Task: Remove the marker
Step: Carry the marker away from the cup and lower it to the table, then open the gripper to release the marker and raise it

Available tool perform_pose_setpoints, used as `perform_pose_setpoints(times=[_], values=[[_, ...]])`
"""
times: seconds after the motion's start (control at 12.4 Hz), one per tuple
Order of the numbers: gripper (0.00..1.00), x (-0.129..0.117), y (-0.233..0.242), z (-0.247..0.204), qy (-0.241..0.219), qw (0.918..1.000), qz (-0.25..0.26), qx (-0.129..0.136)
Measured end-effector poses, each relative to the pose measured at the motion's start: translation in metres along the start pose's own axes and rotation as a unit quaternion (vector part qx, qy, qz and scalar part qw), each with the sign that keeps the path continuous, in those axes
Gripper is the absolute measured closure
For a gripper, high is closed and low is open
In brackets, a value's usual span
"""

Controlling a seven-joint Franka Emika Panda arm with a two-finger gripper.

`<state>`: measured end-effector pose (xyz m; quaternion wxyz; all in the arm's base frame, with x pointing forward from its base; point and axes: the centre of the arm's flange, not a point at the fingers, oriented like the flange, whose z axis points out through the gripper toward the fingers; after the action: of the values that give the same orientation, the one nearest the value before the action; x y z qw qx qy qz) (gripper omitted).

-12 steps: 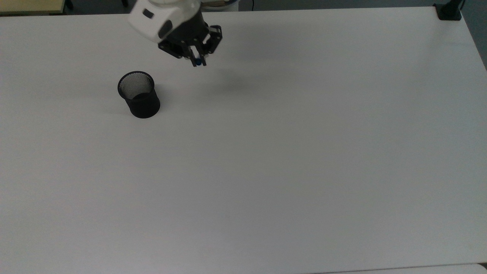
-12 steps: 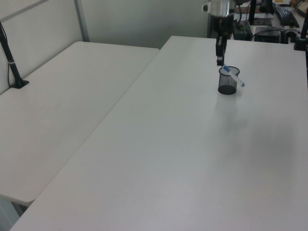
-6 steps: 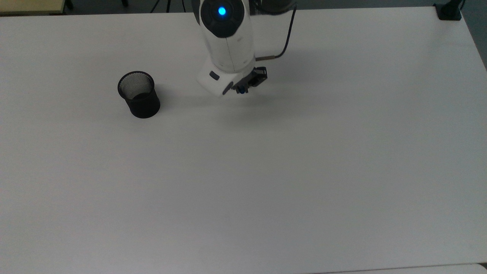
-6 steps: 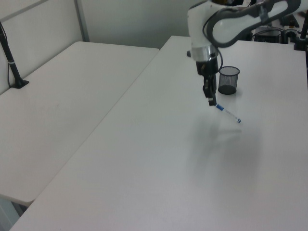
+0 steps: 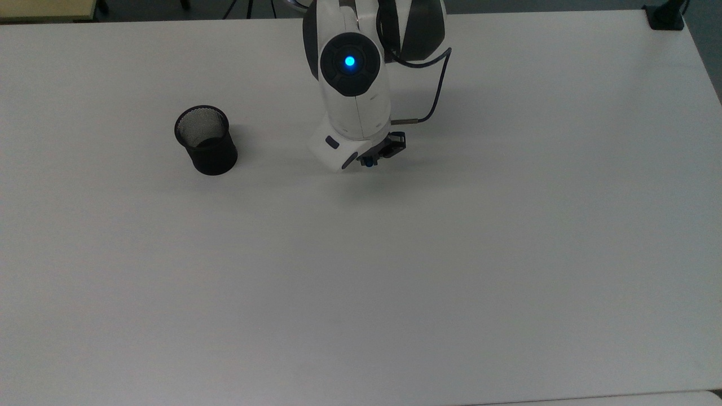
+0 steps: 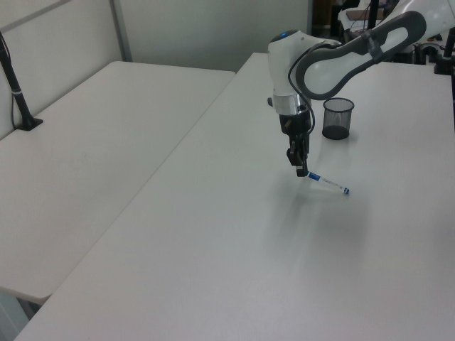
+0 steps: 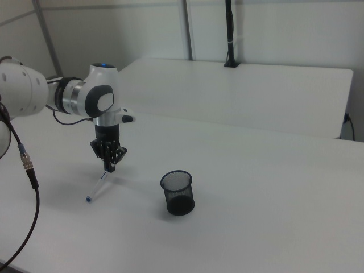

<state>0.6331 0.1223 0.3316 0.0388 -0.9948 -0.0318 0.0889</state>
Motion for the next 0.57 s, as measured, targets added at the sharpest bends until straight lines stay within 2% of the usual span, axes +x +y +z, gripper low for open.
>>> perform_pose_setpoints(times=[0.16, 0.32, 0.57], values=[[0.82, 0.01, -0.01, 0.02, 0.02, 0.9994, 0.012, -0.026], [0.74, 0.013, -0.016, 0.028, 0.028, 0.9986, 0.015, -0.042], [0.28, 0.015, -0.018, 0.019, 0.04, 0.9981, 0.018, -0.044]])
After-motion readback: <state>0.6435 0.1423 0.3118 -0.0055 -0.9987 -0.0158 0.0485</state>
